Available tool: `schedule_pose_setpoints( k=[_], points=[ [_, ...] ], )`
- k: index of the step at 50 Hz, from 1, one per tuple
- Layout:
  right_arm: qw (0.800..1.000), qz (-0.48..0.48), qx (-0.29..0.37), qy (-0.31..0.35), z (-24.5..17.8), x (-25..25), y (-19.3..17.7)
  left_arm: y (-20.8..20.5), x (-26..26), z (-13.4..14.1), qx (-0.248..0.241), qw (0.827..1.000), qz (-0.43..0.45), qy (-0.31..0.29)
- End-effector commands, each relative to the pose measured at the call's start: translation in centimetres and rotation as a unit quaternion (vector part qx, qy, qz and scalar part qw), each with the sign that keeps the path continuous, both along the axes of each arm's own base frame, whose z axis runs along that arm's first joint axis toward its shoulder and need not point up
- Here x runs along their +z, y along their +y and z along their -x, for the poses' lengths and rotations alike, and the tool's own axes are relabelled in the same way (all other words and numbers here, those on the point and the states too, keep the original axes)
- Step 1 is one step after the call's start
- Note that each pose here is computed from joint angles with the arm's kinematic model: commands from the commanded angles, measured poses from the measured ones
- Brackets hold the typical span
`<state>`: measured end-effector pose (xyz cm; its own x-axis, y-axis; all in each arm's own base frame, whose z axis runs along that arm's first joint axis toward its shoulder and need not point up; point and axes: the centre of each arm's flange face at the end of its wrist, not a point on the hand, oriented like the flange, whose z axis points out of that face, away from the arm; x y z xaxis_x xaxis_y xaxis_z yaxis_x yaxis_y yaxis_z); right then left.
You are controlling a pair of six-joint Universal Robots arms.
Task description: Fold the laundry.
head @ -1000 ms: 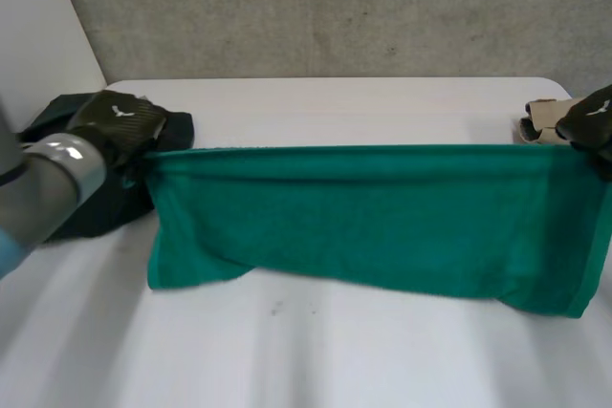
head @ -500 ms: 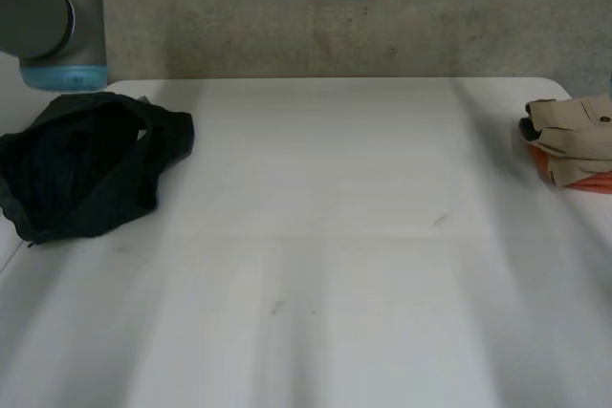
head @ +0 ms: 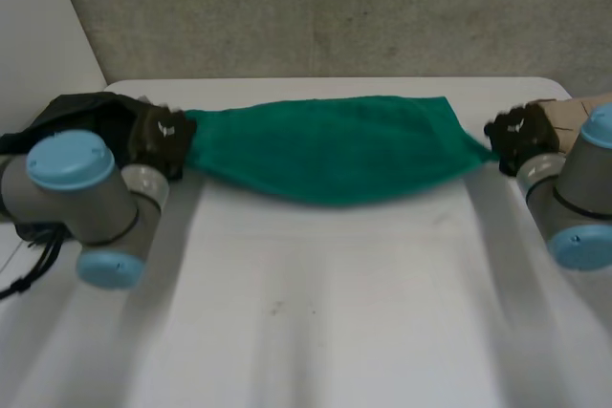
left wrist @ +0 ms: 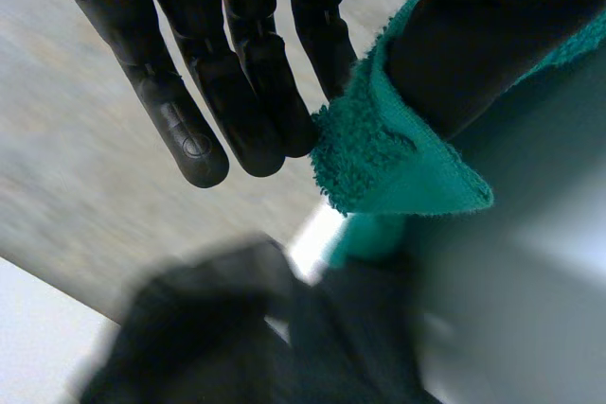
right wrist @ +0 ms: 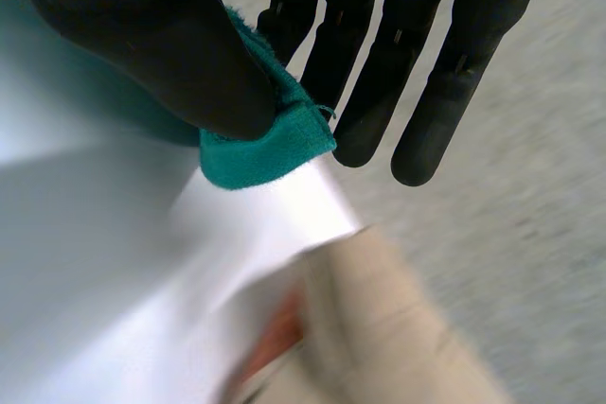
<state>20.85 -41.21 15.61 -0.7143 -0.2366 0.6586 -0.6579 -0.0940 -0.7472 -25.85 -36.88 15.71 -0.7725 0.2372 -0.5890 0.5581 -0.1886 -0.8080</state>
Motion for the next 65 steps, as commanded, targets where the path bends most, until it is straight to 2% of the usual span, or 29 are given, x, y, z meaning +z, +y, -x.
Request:
schedule_pose_setpoints(
  k=[1, 8, 12, 13, 17, 19, 24, 30, 35, 39, 46, 50, 58, 65],
  points=[
    [0.992, -0.121, 0.001, 0.031, 1.0, -1.1, 4.5, 5.5, -1.6, -2.2, 0.005, 0.995, -0.091, -0.040],
    [0.981, -0.182, -0.002, 0.061, 2.4, 1.8, 9.1, 12.0, 0.4, -4.3, 0.002, 0.984, -0.158, -0.078],
    [0.965, -0.233, -0.006, 0.121, 4.5, 2.7, 12.2, 16.7, 1.1, -5.7, -0.005, 0.970, -0.219, -0.110],
    [0.956, -0.253, -0.005, 0.151, 5.3, 3.0, 13.6, 18.5, 1.2, -6.2, -0.009, 0.961, -0.245, -0.126],
    [0.934, -0.289, 0.006, 0.211, 6.9, 2.7, 15.8, 21.7, 1.1, -7.0, -0.022, 0.940, -0.302, -0.159],
    [0.930, -0.290, 0.012, 0.224, 6.9, 2.5, 16.0, 22.0, 1.1, -7.1, -0.025, 0.935, -0.312, -0.164],
    [0.942, -0.258, -0.005, 0.212, 6.9, 2.1, 14.3, 19.6, 1.3, -6.3, -0.021, 0.947, -0.282, -0.154],
    [0.956, -0.215, -0.052, 0.193, 7.1, 0.6, 10.2, 15.3, 0.8, -5.1, -0.011, 0.962, -0.236, -0.137],
    [0.979, -0.107, -0.022, 0.170, 3.2, 1.1, 7.8, 12.2, 1.2, -4.0, -0.004, 0.979, -0.173, -0.106],
    [0.987, -0.044, -0.015, 0.155, 1.6, 0.3, 5.1, 10.0, 0.8, -3.6, 0.011, 0.987, -0.136, -0.089],
    [0.990, 0.035, 0.009, 0.135, -1.3, -0.8, 0.8, 7.0, -0.3, -3.7, 0.079, 0.986, -0.116, -0.094],
    [0.990, 0.049, 0.017, 0.132, -2.2, -2.2, -1.0, 5.7, -1.3, -3.5, 0.095, 0.983, -0.119, -0.098],
    [0.990, 0.057, 0.030, 0.128, -3.8, -4.7, -2.7, 3.8, -2.1, -2.2, 0.091, 0.986, -0.107, -0.095],
    [0.993, 0.058, 0.028, 0.104, -4.1, -3.1, -2.1, 4.2, -0.7, -0.5, 0.068, 0.990, -0.084, -0.086]
  ],
)
